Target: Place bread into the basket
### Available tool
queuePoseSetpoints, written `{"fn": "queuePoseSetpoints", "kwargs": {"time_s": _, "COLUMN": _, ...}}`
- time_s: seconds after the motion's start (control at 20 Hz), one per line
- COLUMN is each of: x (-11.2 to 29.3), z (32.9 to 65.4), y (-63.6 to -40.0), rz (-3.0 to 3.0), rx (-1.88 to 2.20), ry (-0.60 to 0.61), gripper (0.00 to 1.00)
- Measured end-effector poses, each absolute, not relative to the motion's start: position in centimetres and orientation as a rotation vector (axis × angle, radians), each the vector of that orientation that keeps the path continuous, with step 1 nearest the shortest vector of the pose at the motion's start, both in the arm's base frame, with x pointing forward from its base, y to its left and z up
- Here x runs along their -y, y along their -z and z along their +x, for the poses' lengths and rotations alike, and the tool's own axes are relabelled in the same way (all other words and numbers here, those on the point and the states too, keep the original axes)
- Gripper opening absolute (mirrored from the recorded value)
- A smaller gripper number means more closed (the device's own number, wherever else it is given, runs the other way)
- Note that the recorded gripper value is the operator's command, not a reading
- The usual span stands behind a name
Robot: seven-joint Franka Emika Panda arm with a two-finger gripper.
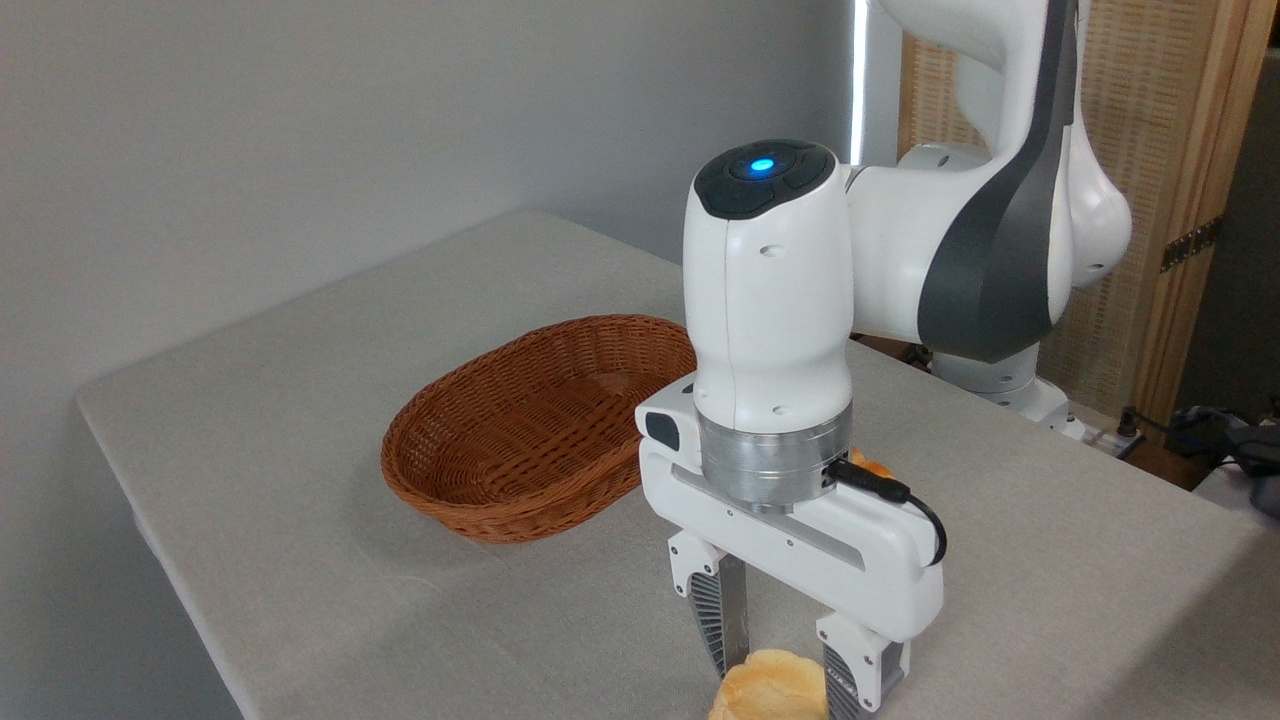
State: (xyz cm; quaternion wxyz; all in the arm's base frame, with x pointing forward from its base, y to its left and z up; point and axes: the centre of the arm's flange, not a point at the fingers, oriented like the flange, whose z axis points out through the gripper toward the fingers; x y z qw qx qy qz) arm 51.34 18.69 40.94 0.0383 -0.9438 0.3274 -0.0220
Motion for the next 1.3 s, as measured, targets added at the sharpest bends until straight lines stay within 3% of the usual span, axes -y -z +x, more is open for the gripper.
{"fn": "queuePoseSetpoints", "kwargs": {"time_s": 0.45, "x": -18.4, "z": 51.4, "y": -40.8, "rz": -2.897, "rx": -1.009, "ry": 0.067, "gripper": 0.47}}
{"fn": "queuePoseSetpoints", "kwargs": {"time_s": 0.65, "x": -17.6, "z": 51.9, "y": -41.5, "rz": -2.966, "rx": -0.954, "ry": 0.159, "gripper": 0.48}}
{"fn": "queuePoseSetpoints", "kwargs": {"time_s": 0.85, "x": -13.2, "z": 53.8, "y": -44.8, "rz": -3.034, "rx": -0.828, "ry": 0.224, "gripper": 0.48}}
{"fn": "queuePoseSetpoints", "kwargs": {"time_s": 1.1, "x": -5.6, "z": 54.8, "y": -51.3, "rz": -3.090, "rx": -0.905, "ry": 0.082, "gripper": 0.52}}
{"fn": "queuePoseSetpoints", "kwargs": {"time_s": 1.3, "x": 1.7, "z": 54.7, "y": -53.6, "rz": -3.081, "rx": -0.961, "ry": 0.047, "gripper": 0.54}}
